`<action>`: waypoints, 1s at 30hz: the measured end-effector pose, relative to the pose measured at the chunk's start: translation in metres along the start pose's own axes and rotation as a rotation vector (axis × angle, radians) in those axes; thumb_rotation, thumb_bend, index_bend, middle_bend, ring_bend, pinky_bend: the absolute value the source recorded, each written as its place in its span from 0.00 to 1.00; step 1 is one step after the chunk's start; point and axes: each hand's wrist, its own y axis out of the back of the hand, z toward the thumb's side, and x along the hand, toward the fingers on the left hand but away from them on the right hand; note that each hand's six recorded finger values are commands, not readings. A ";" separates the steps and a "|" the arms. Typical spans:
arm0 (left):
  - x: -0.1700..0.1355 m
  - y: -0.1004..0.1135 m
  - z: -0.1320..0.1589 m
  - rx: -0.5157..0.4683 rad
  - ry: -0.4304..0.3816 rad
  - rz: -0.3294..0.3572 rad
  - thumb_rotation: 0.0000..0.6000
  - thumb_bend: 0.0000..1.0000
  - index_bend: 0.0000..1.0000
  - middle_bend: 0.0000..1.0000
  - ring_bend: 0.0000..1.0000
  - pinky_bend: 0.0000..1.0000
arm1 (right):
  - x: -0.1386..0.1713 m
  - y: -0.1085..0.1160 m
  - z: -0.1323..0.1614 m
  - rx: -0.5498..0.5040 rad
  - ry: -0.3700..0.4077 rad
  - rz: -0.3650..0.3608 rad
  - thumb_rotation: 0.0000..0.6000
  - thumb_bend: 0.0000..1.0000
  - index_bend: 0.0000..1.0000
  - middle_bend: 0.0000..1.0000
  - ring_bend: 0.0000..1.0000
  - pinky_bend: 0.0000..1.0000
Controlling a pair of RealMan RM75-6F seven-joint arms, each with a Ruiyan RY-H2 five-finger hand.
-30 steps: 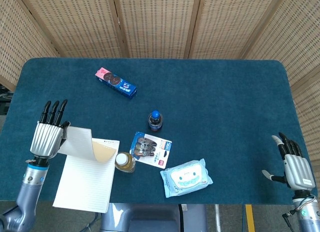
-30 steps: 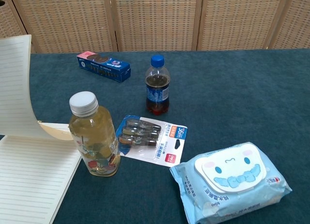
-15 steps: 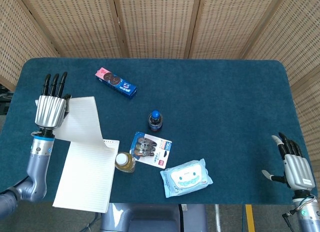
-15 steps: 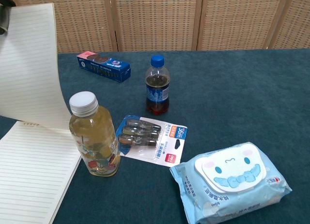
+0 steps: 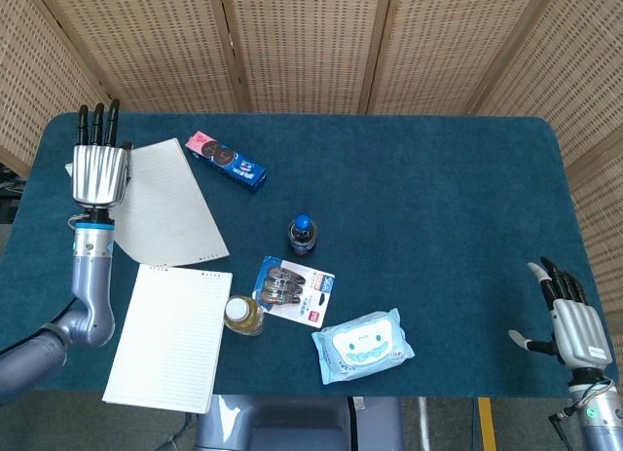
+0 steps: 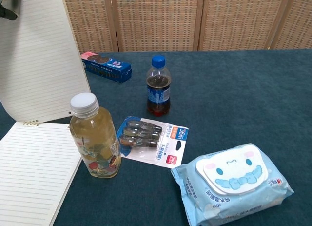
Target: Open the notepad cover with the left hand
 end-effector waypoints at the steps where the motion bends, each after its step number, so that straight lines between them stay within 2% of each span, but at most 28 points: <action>1: 0.001 0.000 0.002 0.003 0.001 0.004 1.00 0.36 0.20 0.00 0.00 0.00 | 0.000 0.000 0.000 0.000 0.000 0.001 1.00 0.16 0.06 0.00 0.00 0.00; 7: 0.002 0.005 0.006 -0.004 0.005 0.042 1.00 0.31 0.13 0.00 0.00 0.00 | 0.000 0.000 0.000 -0.002 0.000 0.001 1.00 0.16 0.06 0.00 0.00 0.00; 14: -0.001 0.010 0.004 -0.018 0.011 0.057 1.00 0.30 0.13 0.00 0.00 0.00 | 0.001 0.000 0.000 -0.007 -0.003 0.004 1.00 0.16 0.06 0.00 0.00 0.00; 20: -0.014 0.012 0.005 -0.081 -0.004 0.055 1.00 0.30 0.13 0.00 0.00 0.00 | 0.001 0.000 -0.001 -0.007 -0.005 0.006 1.00 0.16 0.06 0.00 0.00 0.00; 25: -0.046 0.017 0.006 -0.175 -0.041 0.057 1.00 0.30 0.12 0.00 0.00 0.00 | 0.001 0.000 -0.001 -0.003 -0.007 0.011 1.00 0.16 0.06 0.00 0.00 0.00; 30: -0.092 0.022 0.002 -0.265 -0.077 0.020 1.00 0.30 0.12 0.00 0.00 0.00 | 0.001 0.000 -0.001 0.002 -0.007 0.015 1.00 0.16 0.06 0.00 0.00 0.00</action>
